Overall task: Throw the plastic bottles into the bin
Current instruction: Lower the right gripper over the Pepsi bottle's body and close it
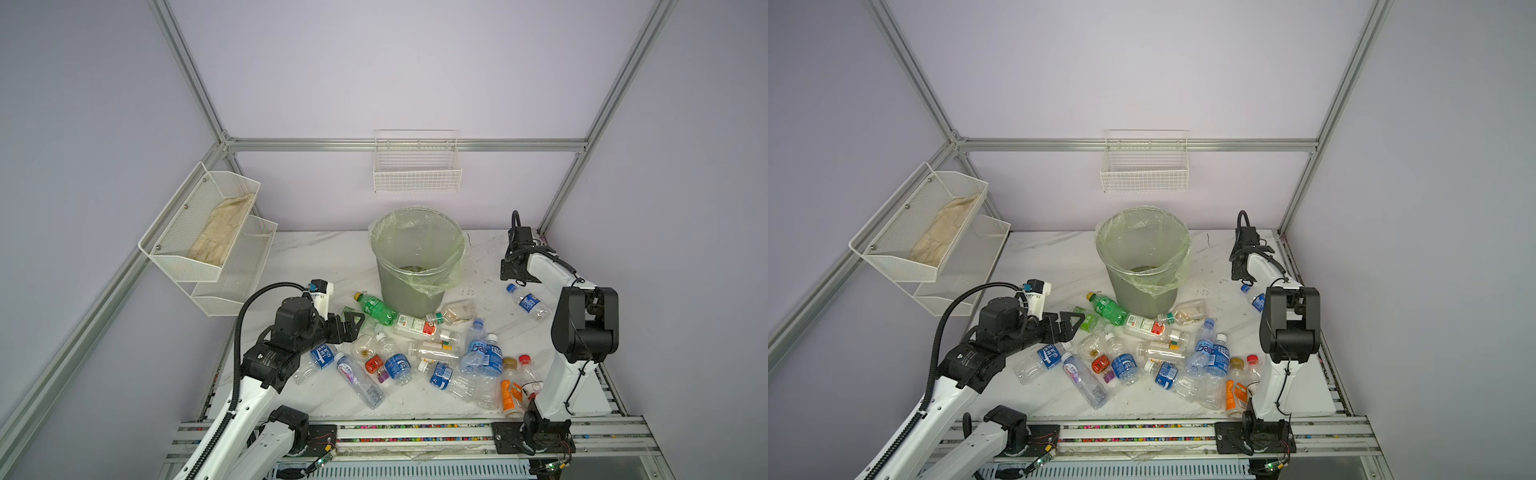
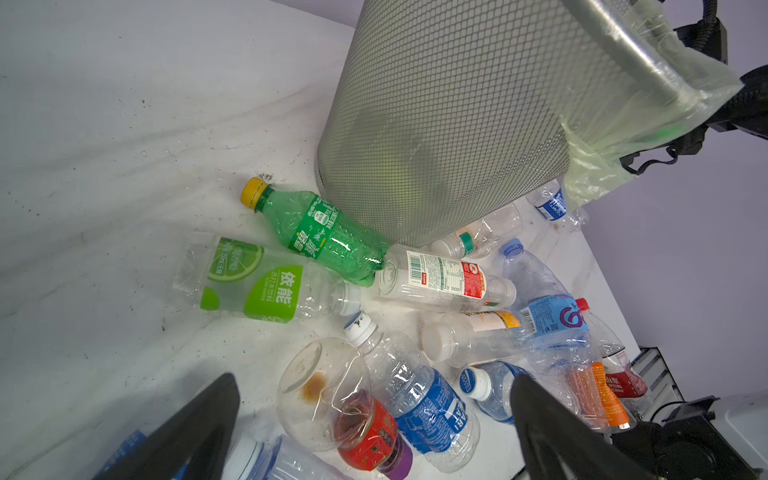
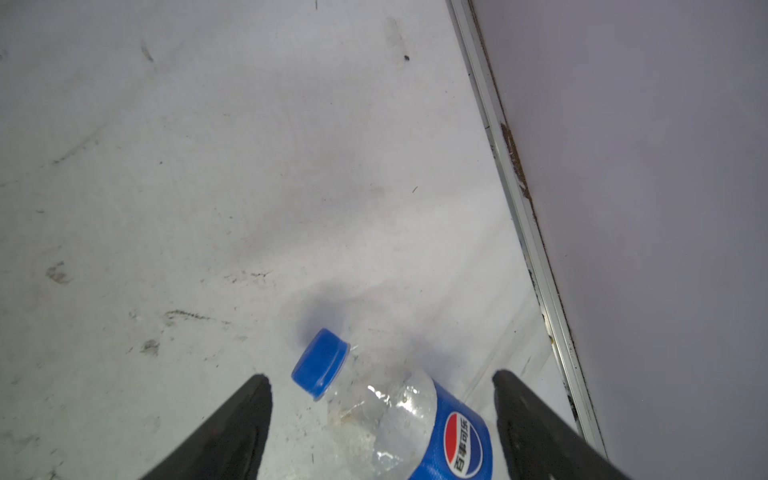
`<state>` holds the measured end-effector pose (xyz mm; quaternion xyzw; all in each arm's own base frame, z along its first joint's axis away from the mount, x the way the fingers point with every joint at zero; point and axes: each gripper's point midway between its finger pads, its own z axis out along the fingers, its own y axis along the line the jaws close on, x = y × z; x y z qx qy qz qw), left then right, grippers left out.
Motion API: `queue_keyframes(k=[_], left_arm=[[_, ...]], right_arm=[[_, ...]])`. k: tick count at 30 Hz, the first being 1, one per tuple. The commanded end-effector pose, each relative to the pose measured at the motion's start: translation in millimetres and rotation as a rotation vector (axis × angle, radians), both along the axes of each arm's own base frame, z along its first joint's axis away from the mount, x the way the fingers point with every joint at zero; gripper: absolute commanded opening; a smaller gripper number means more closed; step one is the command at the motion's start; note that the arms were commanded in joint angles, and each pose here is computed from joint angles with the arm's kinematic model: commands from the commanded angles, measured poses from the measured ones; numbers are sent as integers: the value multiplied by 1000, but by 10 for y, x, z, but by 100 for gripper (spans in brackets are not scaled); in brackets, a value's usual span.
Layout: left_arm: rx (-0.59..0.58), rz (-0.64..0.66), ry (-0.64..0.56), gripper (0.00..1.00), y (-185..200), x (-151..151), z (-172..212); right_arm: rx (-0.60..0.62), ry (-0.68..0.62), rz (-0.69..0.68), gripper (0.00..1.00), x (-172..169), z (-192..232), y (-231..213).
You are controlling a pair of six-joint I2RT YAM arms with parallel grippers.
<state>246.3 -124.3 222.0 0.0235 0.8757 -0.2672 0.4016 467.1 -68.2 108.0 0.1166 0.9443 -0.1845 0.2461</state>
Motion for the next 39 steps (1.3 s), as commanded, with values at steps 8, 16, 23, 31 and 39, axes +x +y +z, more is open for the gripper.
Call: queue_keyframes(k=[8,16,23,31,39], left_arm=[[-6,-9,-5,100,-24,7,-79],[1,3,-13,100,10,-16,-67],[7,14,-16,100,31,-11,-68],[19,34,-22,100,68,5,-61],[31,50,-21,100,102,6,-72]], right_arm=[[18,58,163,88,-106,-45,-7],[40,155,177,87,-198,-439,20],[8,188,182,87,-275,-600,-33],[69,223,197,79,-295,-774,62],[189,245,208,68,-242,-864,245]])
